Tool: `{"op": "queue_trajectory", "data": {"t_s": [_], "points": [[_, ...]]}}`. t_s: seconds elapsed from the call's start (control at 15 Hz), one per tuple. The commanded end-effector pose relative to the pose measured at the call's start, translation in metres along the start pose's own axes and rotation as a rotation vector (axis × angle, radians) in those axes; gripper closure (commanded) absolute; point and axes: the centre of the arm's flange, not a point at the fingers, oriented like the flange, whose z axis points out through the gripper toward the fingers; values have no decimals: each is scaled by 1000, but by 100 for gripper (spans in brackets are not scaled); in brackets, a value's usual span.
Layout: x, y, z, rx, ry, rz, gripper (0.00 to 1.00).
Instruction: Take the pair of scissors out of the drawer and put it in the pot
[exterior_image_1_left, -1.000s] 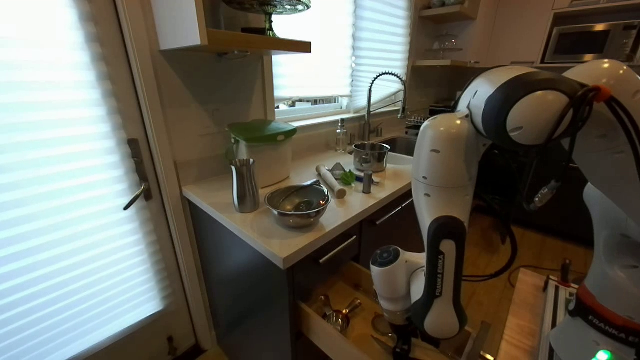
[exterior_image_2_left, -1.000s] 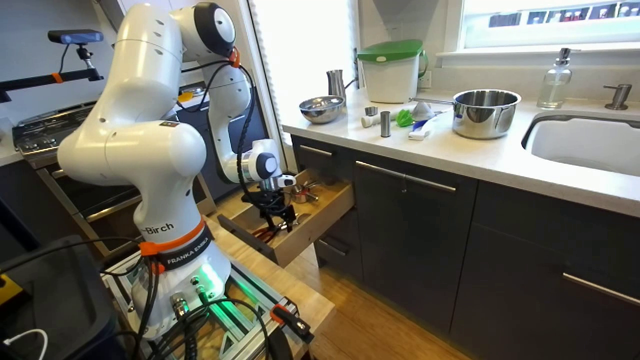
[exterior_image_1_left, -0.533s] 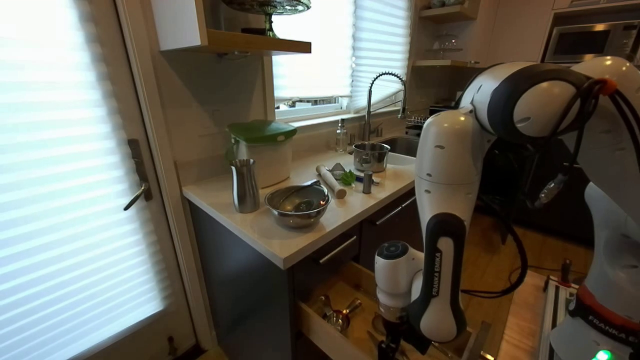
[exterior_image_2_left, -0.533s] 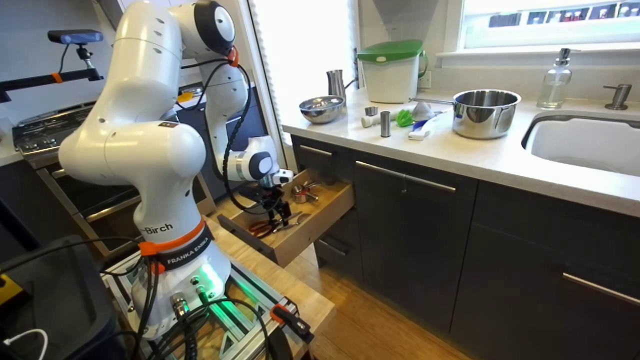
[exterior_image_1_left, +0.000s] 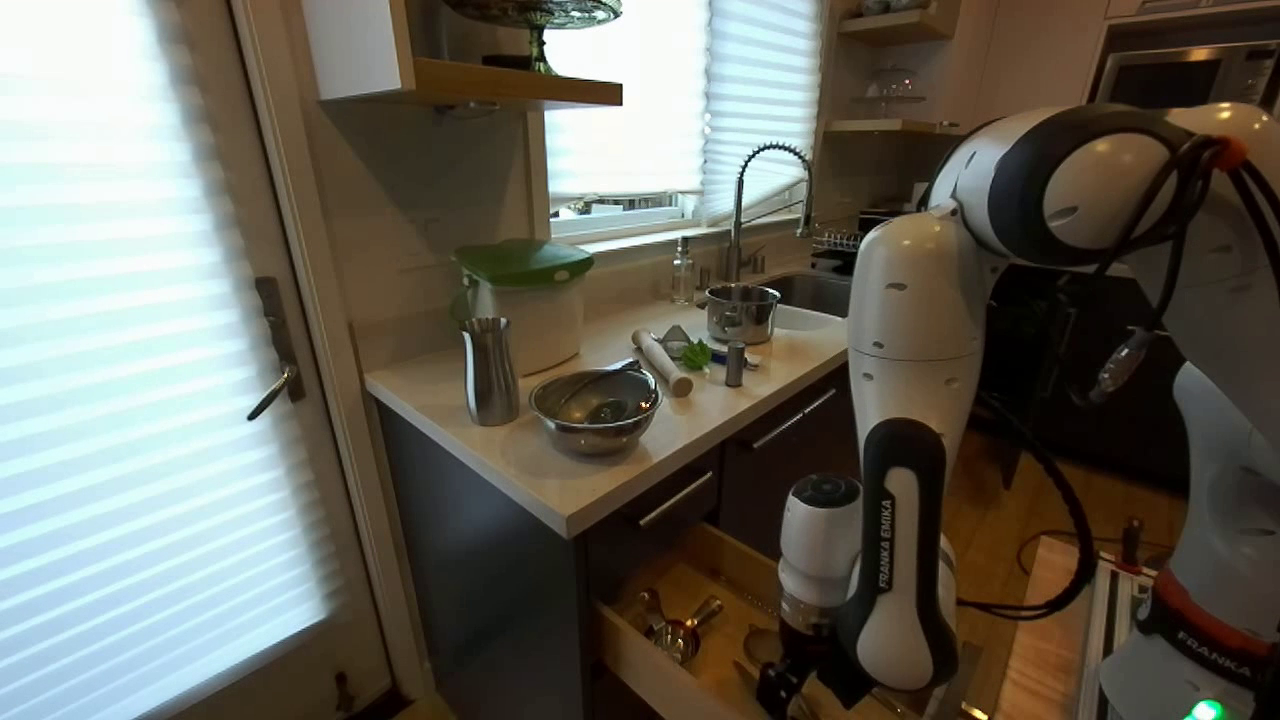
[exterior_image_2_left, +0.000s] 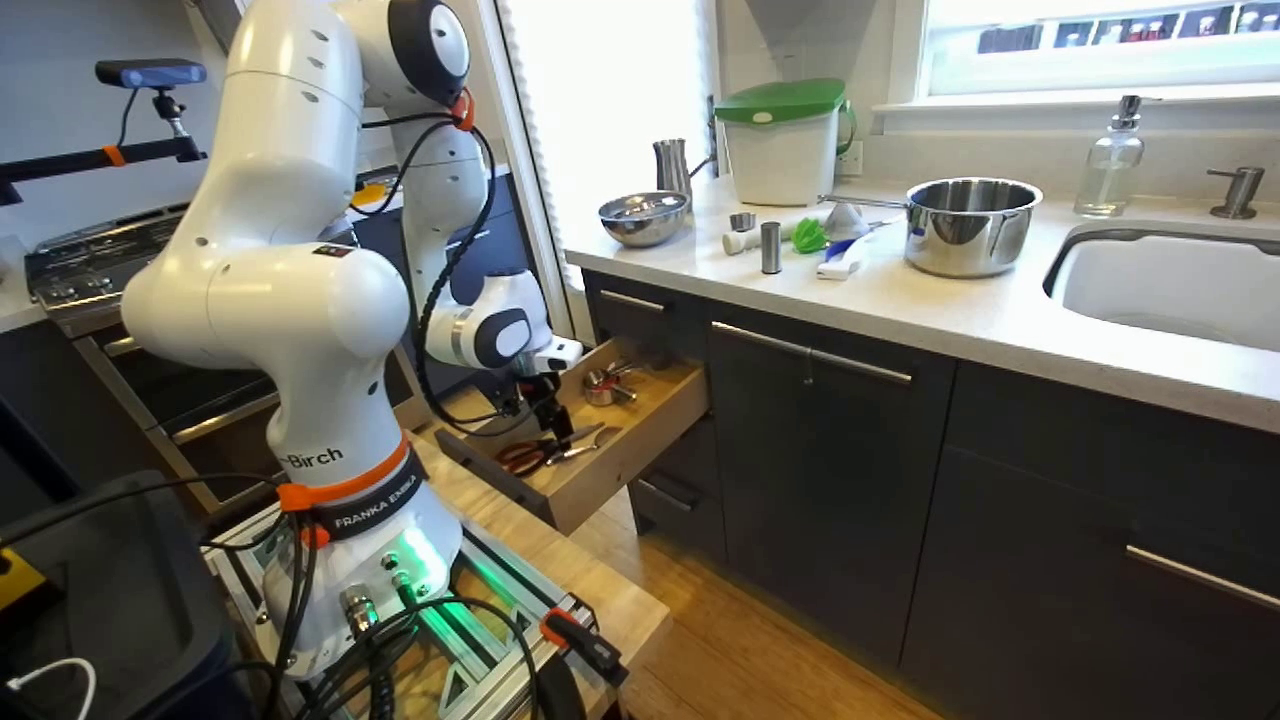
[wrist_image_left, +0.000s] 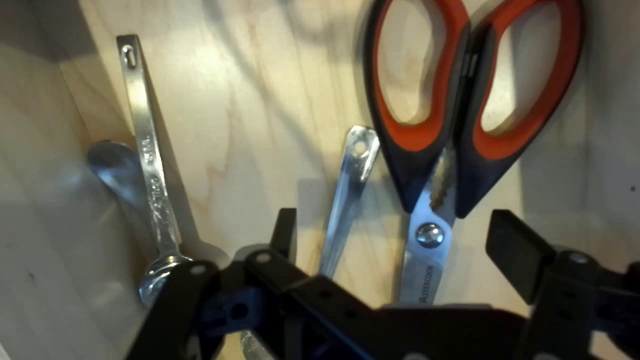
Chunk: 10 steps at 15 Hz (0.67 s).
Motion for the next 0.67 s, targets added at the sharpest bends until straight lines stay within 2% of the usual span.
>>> {"op": "queue_trajectory", "data": {"t_s": [0.0,0.07,0.13,0.27,0.33,0.4,0.53,0.6], "points": [[3,16,2,6,39,69,10],[7,17,3,9,48,72,17],[10,16,3,9,62,76,15],[17,14,-1,13,88,75,28],[21,12,-3,18,96,72,27],[24,10,-3,23,98,68,33],[29,2,3,38,76,59,36],[28,-1,4,49,75,59,41]]}}
